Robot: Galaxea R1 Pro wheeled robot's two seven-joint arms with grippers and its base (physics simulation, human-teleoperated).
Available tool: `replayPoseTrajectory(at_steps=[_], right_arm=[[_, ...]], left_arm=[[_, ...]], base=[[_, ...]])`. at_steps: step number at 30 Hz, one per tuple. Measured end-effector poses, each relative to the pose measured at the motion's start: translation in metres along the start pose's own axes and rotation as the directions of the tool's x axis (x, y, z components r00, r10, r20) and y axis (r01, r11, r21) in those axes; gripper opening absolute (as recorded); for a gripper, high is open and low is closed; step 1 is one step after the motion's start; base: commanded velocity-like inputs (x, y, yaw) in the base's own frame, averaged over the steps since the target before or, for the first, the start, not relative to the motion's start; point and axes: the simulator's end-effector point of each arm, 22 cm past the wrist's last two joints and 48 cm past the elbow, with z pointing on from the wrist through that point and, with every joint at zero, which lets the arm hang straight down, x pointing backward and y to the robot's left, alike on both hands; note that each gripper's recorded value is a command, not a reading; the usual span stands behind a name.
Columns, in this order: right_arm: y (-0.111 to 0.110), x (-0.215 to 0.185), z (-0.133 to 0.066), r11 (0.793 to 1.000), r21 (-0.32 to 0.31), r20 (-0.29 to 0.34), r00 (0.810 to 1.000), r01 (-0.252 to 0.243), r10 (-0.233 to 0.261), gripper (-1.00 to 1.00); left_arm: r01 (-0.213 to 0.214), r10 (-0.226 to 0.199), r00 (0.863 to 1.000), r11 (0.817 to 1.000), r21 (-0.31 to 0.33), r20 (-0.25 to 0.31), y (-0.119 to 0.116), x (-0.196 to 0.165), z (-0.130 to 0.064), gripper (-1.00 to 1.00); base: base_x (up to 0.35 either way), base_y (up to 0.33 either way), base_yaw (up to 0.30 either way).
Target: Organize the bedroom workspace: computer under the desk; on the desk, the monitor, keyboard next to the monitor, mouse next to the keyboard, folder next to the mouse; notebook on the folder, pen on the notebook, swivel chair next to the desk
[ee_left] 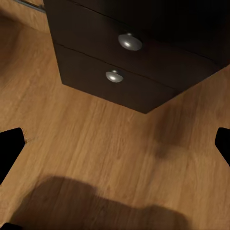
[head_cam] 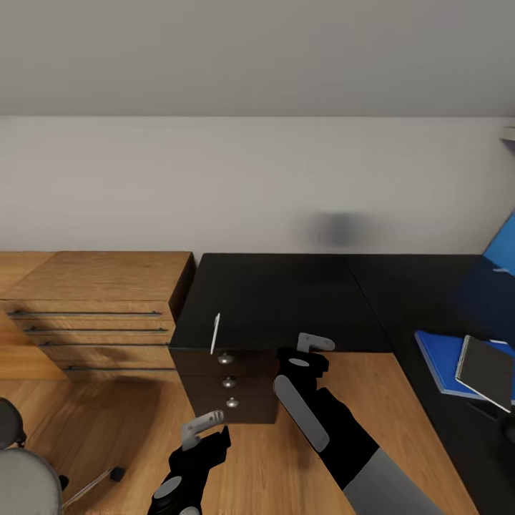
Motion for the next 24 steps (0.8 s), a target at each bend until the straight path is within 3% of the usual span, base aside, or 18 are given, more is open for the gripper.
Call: replayPoseTrajectory(at_steps=[24], right_arm=[[0.0, 0.013, 0.01, 1.0, 0.005, -0.024, 1.0, 0.008, -0.008, 1.0]], left_arm=[[0.008, -0.009, 1.0, 1.0, -0.019, -0.022, 0.008, 0.006, 0.008, 1.0]], base=[[0.0, 0.0, 0.189]])
